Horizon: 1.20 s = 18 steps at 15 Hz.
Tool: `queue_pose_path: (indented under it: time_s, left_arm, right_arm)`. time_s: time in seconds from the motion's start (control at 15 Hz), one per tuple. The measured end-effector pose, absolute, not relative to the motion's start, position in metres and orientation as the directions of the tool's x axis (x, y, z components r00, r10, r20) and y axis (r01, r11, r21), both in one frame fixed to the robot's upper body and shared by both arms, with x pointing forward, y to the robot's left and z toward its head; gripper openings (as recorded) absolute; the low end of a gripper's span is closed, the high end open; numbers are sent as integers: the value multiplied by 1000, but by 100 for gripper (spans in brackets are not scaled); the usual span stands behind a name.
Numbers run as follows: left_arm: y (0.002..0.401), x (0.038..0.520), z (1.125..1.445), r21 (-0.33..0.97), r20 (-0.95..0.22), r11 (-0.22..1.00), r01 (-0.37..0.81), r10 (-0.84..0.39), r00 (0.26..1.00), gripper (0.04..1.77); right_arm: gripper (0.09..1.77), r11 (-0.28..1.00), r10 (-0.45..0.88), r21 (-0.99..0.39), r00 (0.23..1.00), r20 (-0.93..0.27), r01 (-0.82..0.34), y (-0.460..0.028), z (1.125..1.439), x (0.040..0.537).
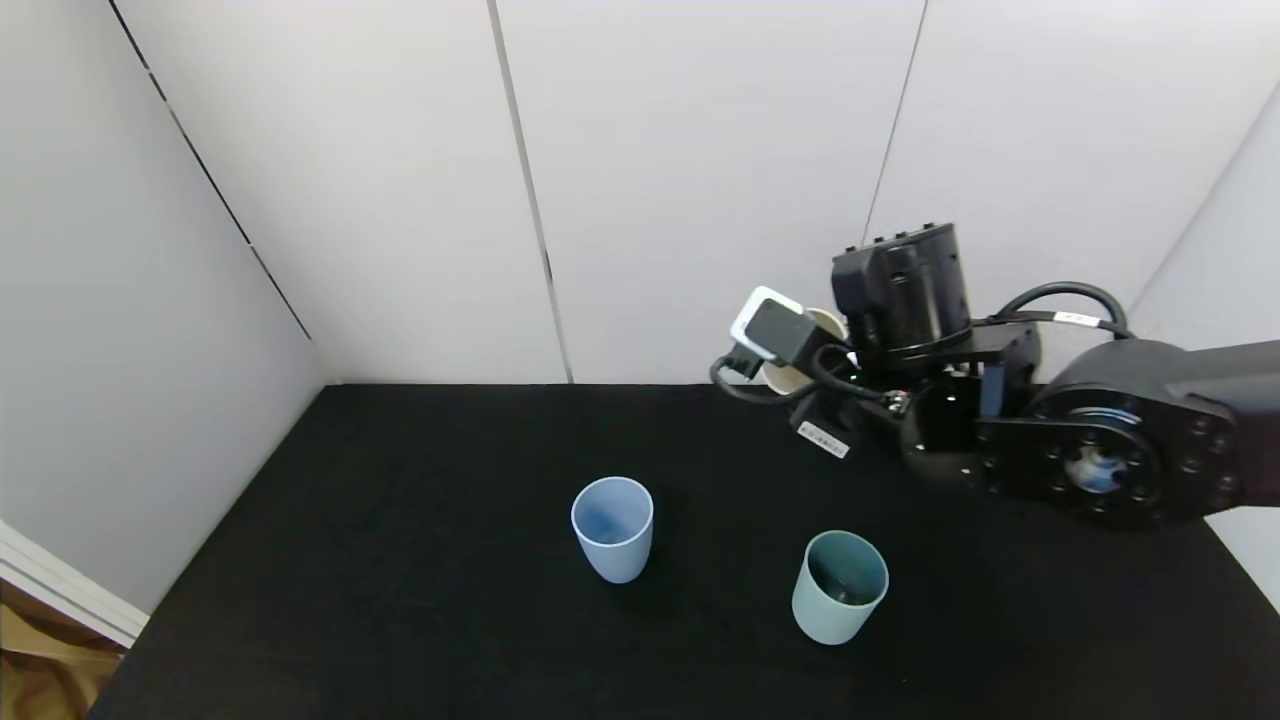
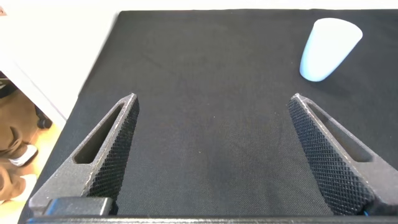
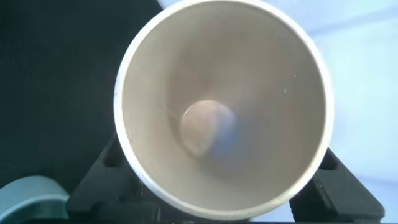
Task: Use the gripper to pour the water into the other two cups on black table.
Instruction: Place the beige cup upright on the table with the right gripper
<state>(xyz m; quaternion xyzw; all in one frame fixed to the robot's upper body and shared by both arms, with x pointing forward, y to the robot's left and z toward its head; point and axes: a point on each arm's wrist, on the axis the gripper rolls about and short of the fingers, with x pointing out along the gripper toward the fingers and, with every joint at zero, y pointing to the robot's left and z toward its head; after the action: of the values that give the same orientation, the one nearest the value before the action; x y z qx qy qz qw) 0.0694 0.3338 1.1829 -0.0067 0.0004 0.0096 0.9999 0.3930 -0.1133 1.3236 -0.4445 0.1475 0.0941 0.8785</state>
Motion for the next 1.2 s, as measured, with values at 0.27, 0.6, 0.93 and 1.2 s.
queue_pose_path:
  time_s: [0.27,0.6,0.93,1.2]
  left_arm:
    - [334,69,1183,-13,-1,1000,-19,19,1000,172]
    - [334,69,1183,-13,-1,1000,-19,19,1000,172]
    - [334,69,1183,-13,-1,1000,-19,19,1000,172]
    - [334,69,1183,-13,-1,1000,-19,19,1000,172]
  right_arm:
    - [124,788,60,-552,926,-374,-274,-168,1332,384]
    - [124,888,65,-390,906,-419,-245,-223,1327,365]
    - [124,945,49,-281,921,-385,-168,-259,1303,349]
    - [124,968,37,-219,933,-358,-123,-281,1271,343]
